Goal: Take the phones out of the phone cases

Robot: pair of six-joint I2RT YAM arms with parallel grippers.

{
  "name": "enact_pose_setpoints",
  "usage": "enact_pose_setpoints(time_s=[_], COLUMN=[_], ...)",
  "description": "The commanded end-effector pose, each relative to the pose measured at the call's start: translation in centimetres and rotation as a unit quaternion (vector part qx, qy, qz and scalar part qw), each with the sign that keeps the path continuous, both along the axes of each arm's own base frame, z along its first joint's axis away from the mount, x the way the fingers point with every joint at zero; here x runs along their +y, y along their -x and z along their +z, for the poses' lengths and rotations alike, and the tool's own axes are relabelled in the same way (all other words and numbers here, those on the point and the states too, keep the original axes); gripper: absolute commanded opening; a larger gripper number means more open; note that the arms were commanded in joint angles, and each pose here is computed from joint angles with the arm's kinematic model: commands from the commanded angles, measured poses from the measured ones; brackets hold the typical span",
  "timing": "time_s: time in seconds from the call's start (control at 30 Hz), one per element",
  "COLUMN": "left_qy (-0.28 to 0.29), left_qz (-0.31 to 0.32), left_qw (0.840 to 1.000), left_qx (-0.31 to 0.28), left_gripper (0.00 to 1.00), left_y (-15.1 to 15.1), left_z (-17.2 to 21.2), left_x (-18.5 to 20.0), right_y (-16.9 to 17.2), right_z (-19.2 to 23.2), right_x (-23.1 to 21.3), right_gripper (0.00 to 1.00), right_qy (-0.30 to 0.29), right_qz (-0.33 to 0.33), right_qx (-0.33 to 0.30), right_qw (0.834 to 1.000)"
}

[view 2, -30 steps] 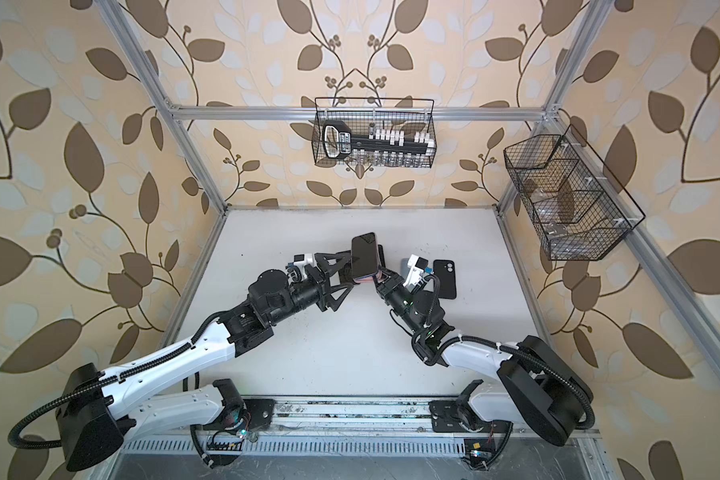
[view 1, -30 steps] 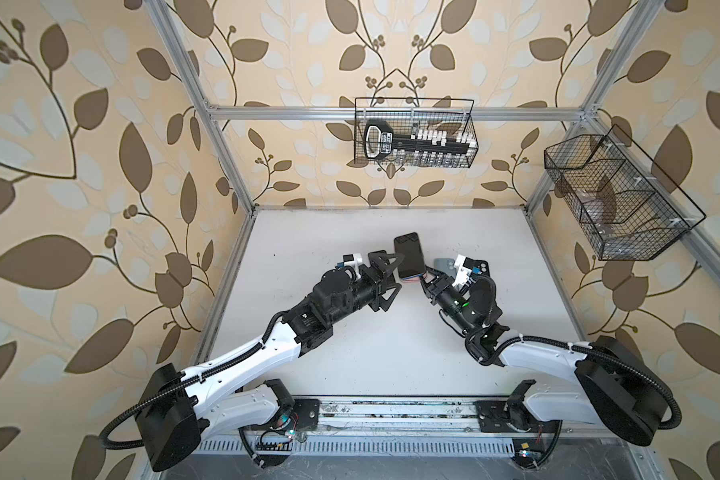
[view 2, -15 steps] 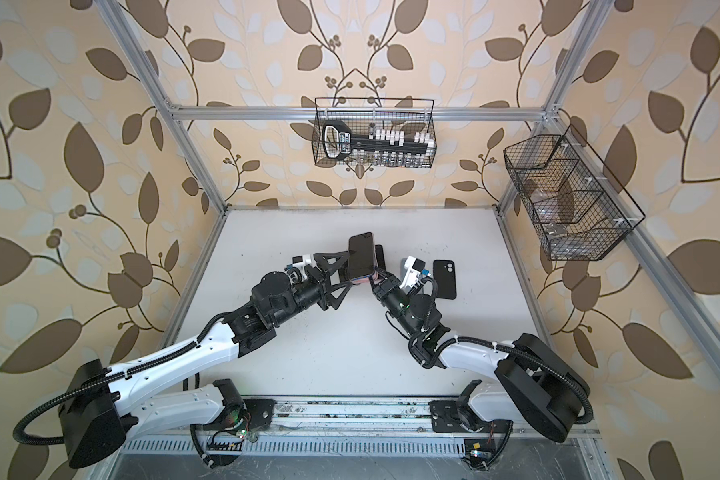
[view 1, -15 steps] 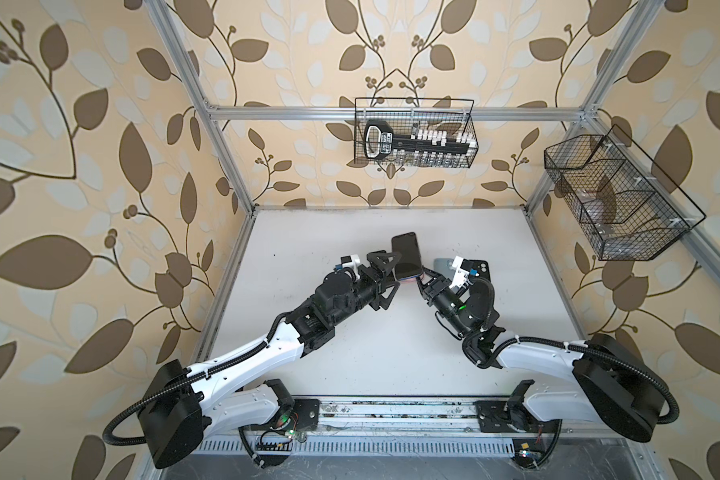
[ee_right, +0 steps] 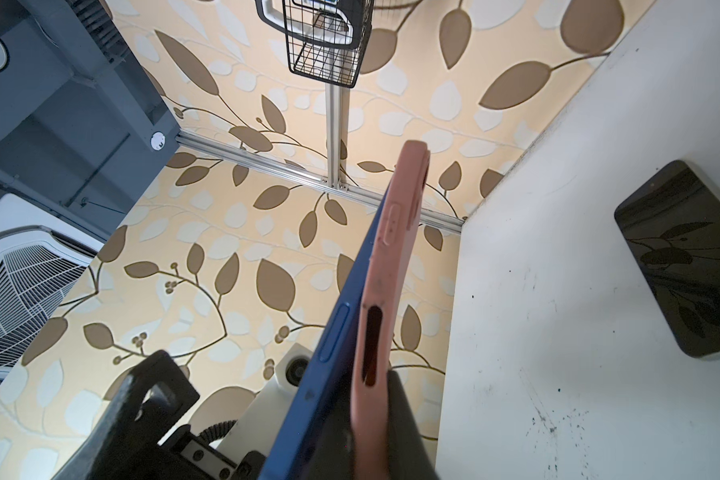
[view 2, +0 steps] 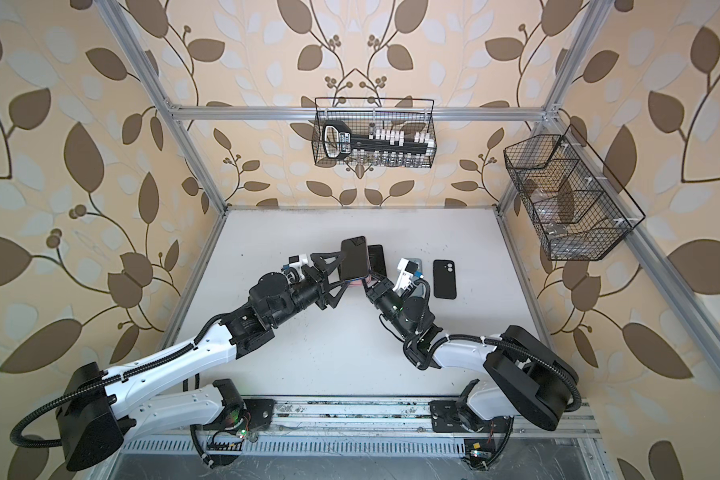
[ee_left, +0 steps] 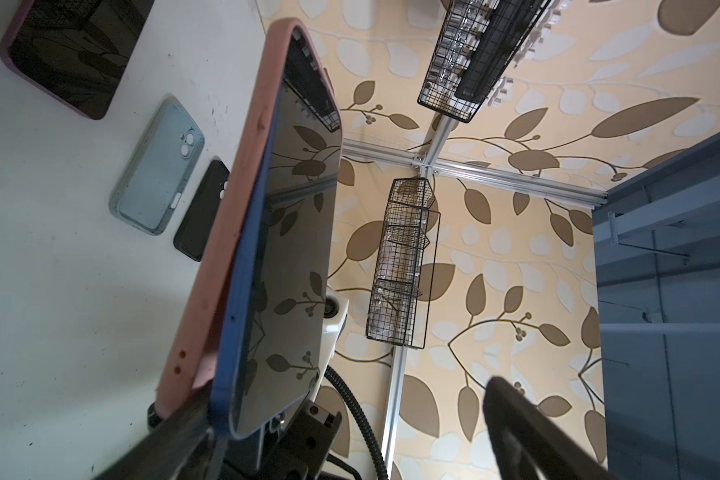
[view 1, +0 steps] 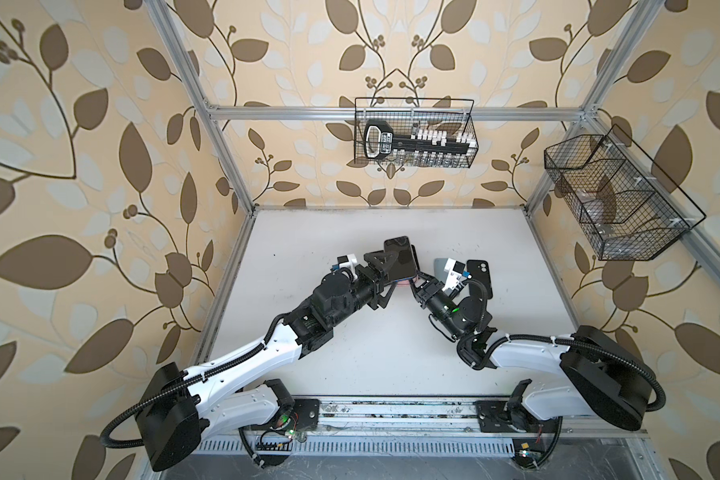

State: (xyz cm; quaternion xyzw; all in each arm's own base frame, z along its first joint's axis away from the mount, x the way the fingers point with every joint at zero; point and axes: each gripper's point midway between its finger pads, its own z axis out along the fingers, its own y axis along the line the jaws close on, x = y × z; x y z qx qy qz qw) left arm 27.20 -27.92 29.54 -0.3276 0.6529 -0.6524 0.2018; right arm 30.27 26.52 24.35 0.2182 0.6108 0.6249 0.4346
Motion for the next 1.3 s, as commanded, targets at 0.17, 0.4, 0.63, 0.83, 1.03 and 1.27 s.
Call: enact_pose_setpoints(time_s=[0.17, 0.4, 0.63, 0.83, 1.03, 1.27], left_qy=[-0.013, -0.019, -0.021, -0.013, 0.030, 0.081], left_qz=[0.038, 0.037, 0.034, 0.039, 0.034, 0.027], left_qw=[0.999, 0.999, 0.998, 0.997, 0.994, 0.986], left_qx=[-0.031, -0.033, -0.041, -0.060, -0.102, -0.141], left_gripper=[0.68, 0.42, 0.13, 0.00, 0.00, 0.00], left_y=[-0.9, -1.3, -1.5, -1.5, -0.7, 1.3], left_z=[0.5, 0.1, 0.5, 1.9, 7.4, 13.9], left_x=[1.2, 0.9, 0.5, 0.8, 1.3, 2.8], right_y=[1.1, 1.4, 1.3, 1.1, 0.6, -0.5], right_z=[4.0, 4.0, 3.3, 2.2, -1.0, -5.4], right_x=[0.9, 1.0, 0.9, 0.8, -0.1, -1.8], right_gripper=[0.00, 0.00, 0.00, 0.00, 0.00, 0.00], right_qy=[-0.047, -0.036, -0.022, 0.008, 0.067, 0.116], right_qz=[0.014, 0.014, 0.010, 0.001, -0.022, -0.052], right_qx=[-0.051, -0.053, -0.047, -0.039, -0.014, 0.019], right_qw=[0.998, 0.998, 0.999, 0.999, 0.997, 0.992])
